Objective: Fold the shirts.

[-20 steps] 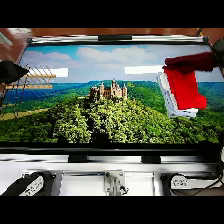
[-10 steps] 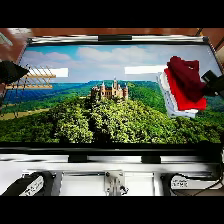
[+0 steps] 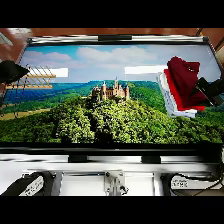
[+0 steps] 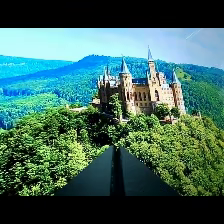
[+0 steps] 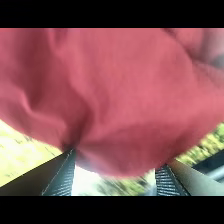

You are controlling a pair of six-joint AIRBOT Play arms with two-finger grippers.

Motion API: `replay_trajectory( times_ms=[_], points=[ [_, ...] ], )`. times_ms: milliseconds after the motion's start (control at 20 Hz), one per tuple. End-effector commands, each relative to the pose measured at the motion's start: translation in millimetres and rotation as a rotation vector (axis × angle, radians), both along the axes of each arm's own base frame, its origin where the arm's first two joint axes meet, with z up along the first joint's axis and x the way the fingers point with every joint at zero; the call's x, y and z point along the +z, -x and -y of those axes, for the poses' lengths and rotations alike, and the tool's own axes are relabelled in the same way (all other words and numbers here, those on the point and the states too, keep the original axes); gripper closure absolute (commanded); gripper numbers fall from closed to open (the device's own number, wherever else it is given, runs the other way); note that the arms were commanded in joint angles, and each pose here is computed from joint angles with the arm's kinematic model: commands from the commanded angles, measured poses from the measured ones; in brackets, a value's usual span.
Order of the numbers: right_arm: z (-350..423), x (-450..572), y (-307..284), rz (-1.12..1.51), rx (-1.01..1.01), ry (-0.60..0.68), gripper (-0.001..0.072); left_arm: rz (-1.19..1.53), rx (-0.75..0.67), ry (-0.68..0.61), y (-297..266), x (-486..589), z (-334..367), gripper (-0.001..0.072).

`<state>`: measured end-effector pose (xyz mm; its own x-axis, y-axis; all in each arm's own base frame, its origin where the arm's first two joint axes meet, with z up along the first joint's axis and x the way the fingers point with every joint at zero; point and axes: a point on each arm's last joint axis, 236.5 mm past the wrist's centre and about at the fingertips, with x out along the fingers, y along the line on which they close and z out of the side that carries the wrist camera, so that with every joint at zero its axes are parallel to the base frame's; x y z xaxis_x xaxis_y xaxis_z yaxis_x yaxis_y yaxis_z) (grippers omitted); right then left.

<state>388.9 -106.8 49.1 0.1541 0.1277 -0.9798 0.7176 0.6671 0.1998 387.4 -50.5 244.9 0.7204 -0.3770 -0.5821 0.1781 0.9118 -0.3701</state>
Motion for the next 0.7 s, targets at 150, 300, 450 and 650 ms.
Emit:
replay_trajectory(
  times_ms=[150,300,450,650],
  points=[
    [100,116,36,0.012,0.023,0.504,0.0127,-0.036,-0.06,-0.051,-15,-25,4,0.0676],
    [84,246,-44,0.575,0.101,0.67,0.0129,-0.11,-0.071,-0.238,-31,-55,1,0.0677],
    [-38,257,-87,0.762,0.378,0.544,0.0129,-0.26,-0.071,-0.479,-41,-87,2,0.0672],
    [-195,104,-49,0.372,0.733,0.104,0.0126,-0.516,-0.167,-0.526,-23,-145,40,-0.0009]
  ],
)
